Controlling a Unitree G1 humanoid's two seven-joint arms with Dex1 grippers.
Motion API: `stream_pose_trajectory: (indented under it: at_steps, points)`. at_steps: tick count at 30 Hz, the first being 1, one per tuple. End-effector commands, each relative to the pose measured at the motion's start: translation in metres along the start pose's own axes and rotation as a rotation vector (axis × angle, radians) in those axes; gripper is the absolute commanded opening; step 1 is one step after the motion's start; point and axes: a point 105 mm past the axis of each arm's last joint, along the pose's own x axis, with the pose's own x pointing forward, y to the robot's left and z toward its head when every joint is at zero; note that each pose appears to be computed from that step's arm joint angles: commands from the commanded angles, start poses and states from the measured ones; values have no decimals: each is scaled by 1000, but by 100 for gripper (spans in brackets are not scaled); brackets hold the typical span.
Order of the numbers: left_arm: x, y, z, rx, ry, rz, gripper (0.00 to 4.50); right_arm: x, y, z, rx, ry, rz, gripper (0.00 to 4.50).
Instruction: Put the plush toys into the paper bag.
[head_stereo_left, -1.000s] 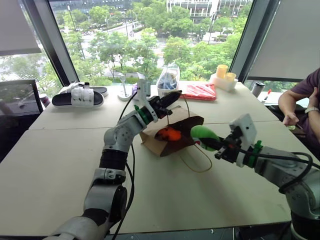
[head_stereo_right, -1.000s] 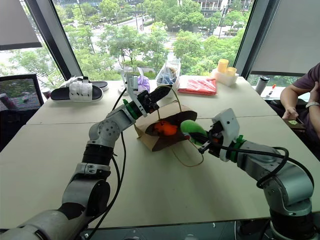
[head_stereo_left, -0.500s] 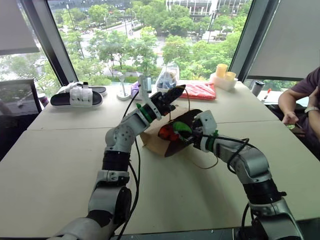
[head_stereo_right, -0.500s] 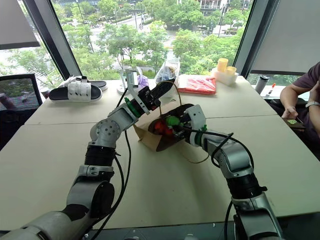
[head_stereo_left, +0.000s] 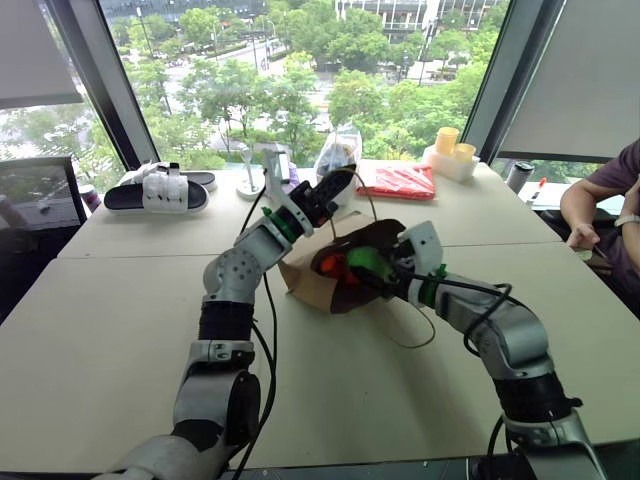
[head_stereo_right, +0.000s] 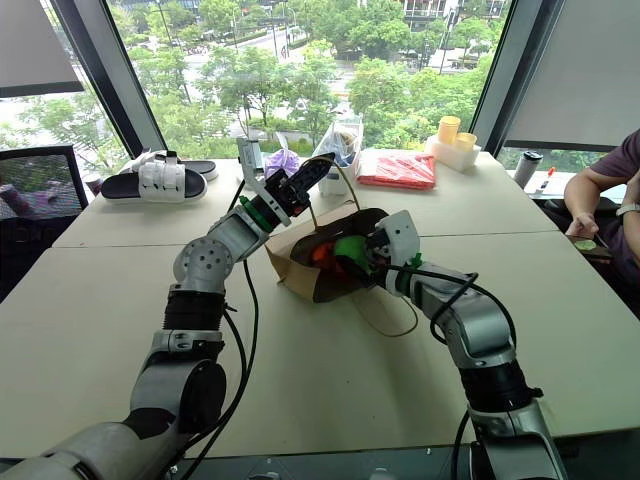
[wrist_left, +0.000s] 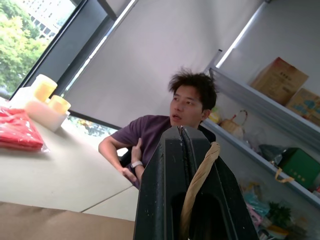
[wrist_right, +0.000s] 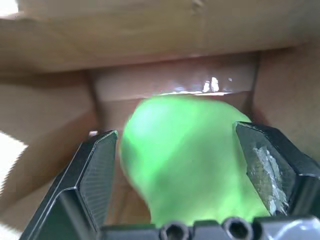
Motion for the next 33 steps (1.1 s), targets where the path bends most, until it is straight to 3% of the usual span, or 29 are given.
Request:
stream_pose_trajectory:
  at_steps: [1, 5, 8, 14, 19, 25, 28, 33]
  points:
    - [8, -11, 13, 21, -39, -42, 0, -22, 1, 26, 3, -105, 14, 419]
    - [10, -10, 13, 15, -42, -40, 0, -47, 10, 31, 106, -147, 76, 419]
    - [10, -9, 13, 14, -44, -38, 0, -74, -2, 23, 175, -123, 39, 419]
    - [10, -8, 11, 8, -38, -43, 0, -117, -25, -42, 287, 106, -105, 419]
    - [12, -8, 11, 6, -38, -44, 0, -113, -17, -78, 494, 87, -136, 419]
    - [11, -5, 12, 11, -41, -36, 0, -89, 11, -83, 704, -22, -57, 419]
    - [10, -4, 12, 17, -35, -31, 0, -82, 17, -88, 742, -20, -53, 331]
    - [9, -6, 13, 35, -23, -36, 0, -79, 12, -74, 778, -116, -52, 71]
